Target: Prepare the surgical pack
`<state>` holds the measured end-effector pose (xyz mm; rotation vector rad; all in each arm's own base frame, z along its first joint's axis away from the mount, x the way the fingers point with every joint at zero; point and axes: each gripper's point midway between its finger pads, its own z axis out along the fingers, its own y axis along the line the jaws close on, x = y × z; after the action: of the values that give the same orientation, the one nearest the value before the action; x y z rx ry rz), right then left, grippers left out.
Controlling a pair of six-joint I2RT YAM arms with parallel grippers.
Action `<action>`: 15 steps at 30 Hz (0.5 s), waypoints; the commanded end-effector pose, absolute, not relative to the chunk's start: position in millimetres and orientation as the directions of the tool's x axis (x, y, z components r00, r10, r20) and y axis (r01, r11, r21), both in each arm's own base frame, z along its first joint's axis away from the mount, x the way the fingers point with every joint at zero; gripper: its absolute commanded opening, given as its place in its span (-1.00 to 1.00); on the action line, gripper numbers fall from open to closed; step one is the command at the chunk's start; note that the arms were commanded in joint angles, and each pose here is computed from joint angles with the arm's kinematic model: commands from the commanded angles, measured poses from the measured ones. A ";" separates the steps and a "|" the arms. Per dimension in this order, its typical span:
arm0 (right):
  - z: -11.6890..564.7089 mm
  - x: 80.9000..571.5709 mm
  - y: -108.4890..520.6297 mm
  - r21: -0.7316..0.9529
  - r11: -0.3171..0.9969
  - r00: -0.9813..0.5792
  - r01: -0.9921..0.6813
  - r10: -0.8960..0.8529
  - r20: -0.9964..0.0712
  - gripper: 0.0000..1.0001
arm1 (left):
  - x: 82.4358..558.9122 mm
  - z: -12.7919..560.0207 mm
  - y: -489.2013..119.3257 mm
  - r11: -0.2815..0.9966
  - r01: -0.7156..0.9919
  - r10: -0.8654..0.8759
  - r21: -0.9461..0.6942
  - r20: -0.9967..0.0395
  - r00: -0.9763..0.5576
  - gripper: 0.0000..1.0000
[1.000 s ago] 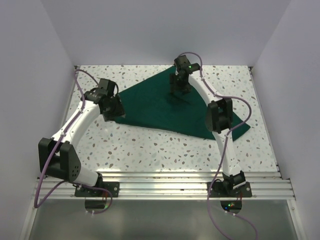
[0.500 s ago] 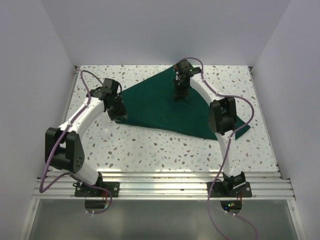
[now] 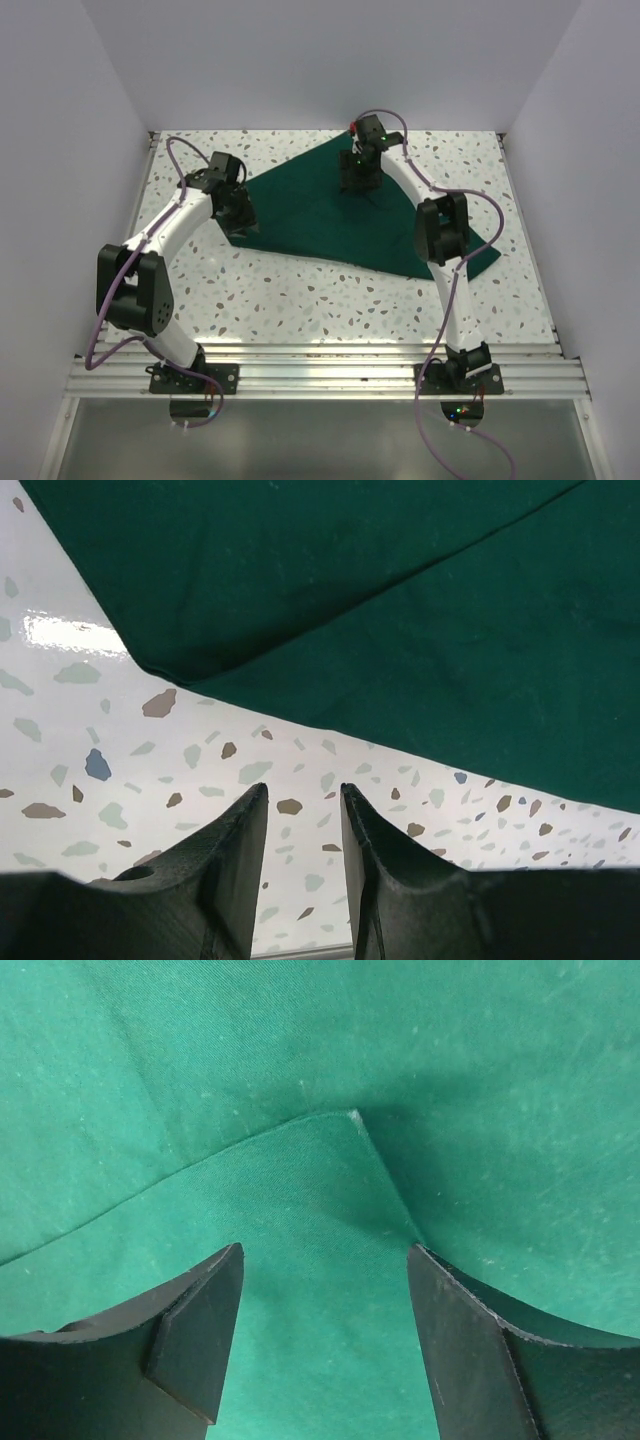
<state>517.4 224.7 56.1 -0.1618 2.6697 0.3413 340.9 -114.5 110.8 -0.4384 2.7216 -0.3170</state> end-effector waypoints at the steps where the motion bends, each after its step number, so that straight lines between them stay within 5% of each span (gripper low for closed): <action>1: 87.8 539.6 218.6 0.155 0.961 -0.828 -0.231 -0.110 -0.549 0.41 | 349.5 115.9 -117.6 0.920 -0.241 -0.344 -0.309 -0.344 -0.874 -0.22; 15: 48.6 564.9 231.0 0.127 0.941 -0.792 -0.315 -0.187 -0.581 0.27 | 340.2 104.2 -118.3 0.916 -0.240 -0.346 -0.321 -0.331 -0.878 -0.21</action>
<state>545.2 227.2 42.7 -0.3203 2.5858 0.2964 332.7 -115.6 94.5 -0.4394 2.7475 -0.3292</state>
